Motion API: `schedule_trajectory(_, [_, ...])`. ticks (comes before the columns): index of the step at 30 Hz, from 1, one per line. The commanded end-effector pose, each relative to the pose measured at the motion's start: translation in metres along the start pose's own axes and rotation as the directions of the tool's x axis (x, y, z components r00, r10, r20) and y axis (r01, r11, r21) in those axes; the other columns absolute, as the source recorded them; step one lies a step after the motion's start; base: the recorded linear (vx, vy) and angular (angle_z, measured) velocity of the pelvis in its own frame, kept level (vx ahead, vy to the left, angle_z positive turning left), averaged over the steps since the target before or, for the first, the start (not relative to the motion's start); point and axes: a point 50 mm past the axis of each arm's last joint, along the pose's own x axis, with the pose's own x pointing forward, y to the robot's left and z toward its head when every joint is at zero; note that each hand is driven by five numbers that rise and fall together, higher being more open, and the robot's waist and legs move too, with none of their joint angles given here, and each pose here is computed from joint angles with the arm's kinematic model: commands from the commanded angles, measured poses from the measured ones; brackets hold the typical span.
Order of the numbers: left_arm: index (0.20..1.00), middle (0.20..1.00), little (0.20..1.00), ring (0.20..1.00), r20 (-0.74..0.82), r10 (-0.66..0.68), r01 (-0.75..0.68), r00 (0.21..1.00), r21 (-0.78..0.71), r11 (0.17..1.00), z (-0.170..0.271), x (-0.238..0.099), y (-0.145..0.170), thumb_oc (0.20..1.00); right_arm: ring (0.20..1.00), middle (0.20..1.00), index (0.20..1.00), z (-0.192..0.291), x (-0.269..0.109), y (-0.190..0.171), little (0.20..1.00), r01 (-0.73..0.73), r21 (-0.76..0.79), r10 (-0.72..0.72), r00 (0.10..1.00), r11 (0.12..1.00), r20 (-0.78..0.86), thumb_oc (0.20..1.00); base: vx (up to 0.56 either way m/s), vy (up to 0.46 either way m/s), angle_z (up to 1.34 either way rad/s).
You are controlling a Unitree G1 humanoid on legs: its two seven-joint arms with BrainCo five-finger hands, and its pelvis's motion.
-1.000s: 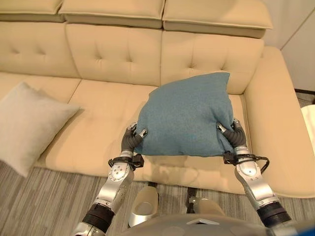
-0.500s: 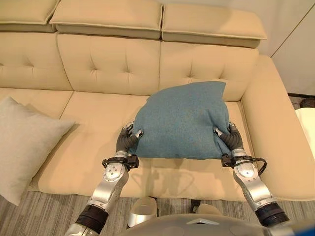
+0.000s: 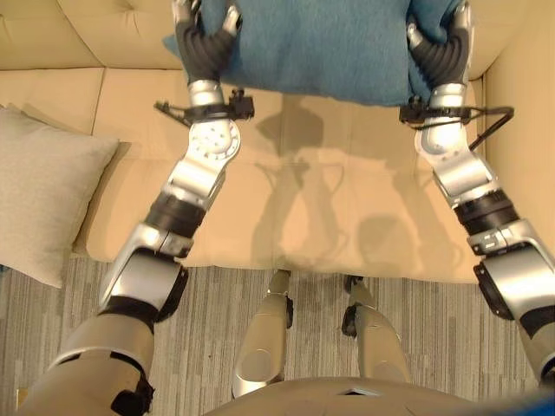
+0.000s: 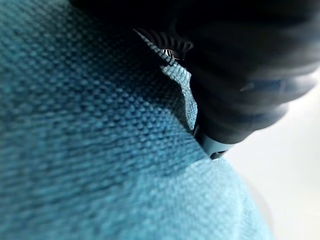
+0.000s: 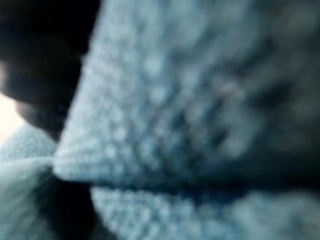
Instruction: Pick up all the scattered cushions and arrange them neatly on the sofa.
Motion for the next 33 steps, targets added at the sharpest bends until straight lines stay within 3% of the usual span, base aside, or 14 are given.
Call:
schedule_trajectory(1, [0.2,0.2,0.2,0.2,0.26,-0.13,0.149,0.957,-0.054,0.987,0.048,0.009,-0.046,0.2,0.2,0.2,0.2,0.063,0.017,0.023,0.2,-0.039,0.079,0.015,0.958,0.996,0.285,0.2,0.02,-0.004,-0.03])
schedule_trajectory(6, [0.2,0.2,0.2,0.2,0.13,-0.176,0.169,0.976,0.064,0.984,0.043,0.057,-0.062,0.2,0.2,0.2,0.2,0.041,0.062,0.018,0.2,-0.037,-0.058,0.043,0.994,0.998,0.104,0.2,0.0,-0.003,-0.01])
schedule_trajectory(11, [0.2,0.2,0.2,0.2,0.025,-0.209,0.208,0.978,0.042,0.977,0.03,0.06,-0.066,0.2,0.2,0.2,0.2,0.013,0.071,0.007,0.2,-0.092,-0.118,0.083,0.993,0.989,-0.085,0.2,0.0,-0.013,-0.01])
schedule_trajectory(12, [0.464,0.464,0.464,0.464,-0.003,-0.217,0.217,0.976,0.053,0.975,0.024,0.058,-0.066,0.464,0.2,0.2,0.2,0.006,0.07,0.006,0.2,-0.111,-0.109,0.096,0.987,0.988,-0.129,0.2,0.0,0.0,0.0])
schedule_trajectory(13, [0.896,0.896,0.896,0.896,-0.036,-0.231,0.233,0.972,0.059,0.971,0.018,0.055,-0.067,0.896,0.2,0.2,0.2,0.0,0.069,0.005,0.2,-0.115,-0.101,0.097,0.982,0.988,-0.163,0.2,0.0,0.0,0.0])
schedule_trajectory(14, [1.0,1.0,1.0,1.0,-0.101,-0.249,0.258,0.963,0.079,0.963,0.004,0.05,-0.067,1.0,0.2,0.2,0.2,-0.011,0.064,0.005,0.2,-0.133,-0.089,0.11,0.967,0.987,-0.23,0.2,0.0,0.0,0.0])
schedule_trajectory(15, [1.0,1.0,1.0,1.0,-0.126,-0.254,0.264,0.959,0.071,0.962,-0.002,0.046,-0.067,1.0,0.206,0.206,0.206,-0.016,0.061,0.005,0.206,-0.137,-0.083,0.113,0.961,0.987,-0.251,0.206,0.0,0.0,0.0])
schedule_trajectory(17, [1.0,1.0,1.0,1.0,-0.159,-0.27,0.282,0.95,0.06,0.957,-0.01,0.039,-0.068,1.0,0.787,0.787,0.787,-0.026,0.054,0.006,0.787,-0.157,-0.087,0.125,0.948,0.984,-0.293,0.787,0.0,0.0,0.0])
schedule_trajectory(18, [1.0,1.0,1.0,1.0,-0.201,-0.276,0.292,0.94,0.057,0.955,-0.02,0.03,-0.068,1.0,1.0,1.0,1.0,-0.033,0.047,0.009,1.0,-0.173,-0.087,0.137,0.937,0.981,-0.321,1.0,0.0,0.0,0.0])
schedule_trajectory(24, [1.0,1.0,1.0,1.0,-0.341,-0.234,0.262,0.911,0.038,0.964,-0.056,0.01,-0.049,1.0,1.0,1.0,1.0,-0.048,0.028,0.017,1.0,-0.218,-0.071,0.178,0.913,0.973,-0.368,1.0,-0.01,-0.01,-0.04])
schedule_trajectory(29, [1.0,1.0,1.0,1.0,-0.399,-0.118,0.17,0.909,0.098,0.981,-0.079,0.012,0.008,1.0,1.0,1.0,1.0,-0.07,0.016,-0.001,1.0,-0.241,-0.131,0.168,0.895,0.962,-0.412,1.0,0.0,-0.01,-0.01])
schedule_trajectory(33, [1.0,1.0,1.0,1.0,-0.416,-0.031,0.082,0.909,0.104,0.991,-0.095,-0.013,0.061,1.0,1.0,1.0,1.0,-0.098,-0.007,-0.044,1.0,-0.189,-0.177,0.096,0.896,0.966,-0.433,1.0,0.01,-0.029,0.12])
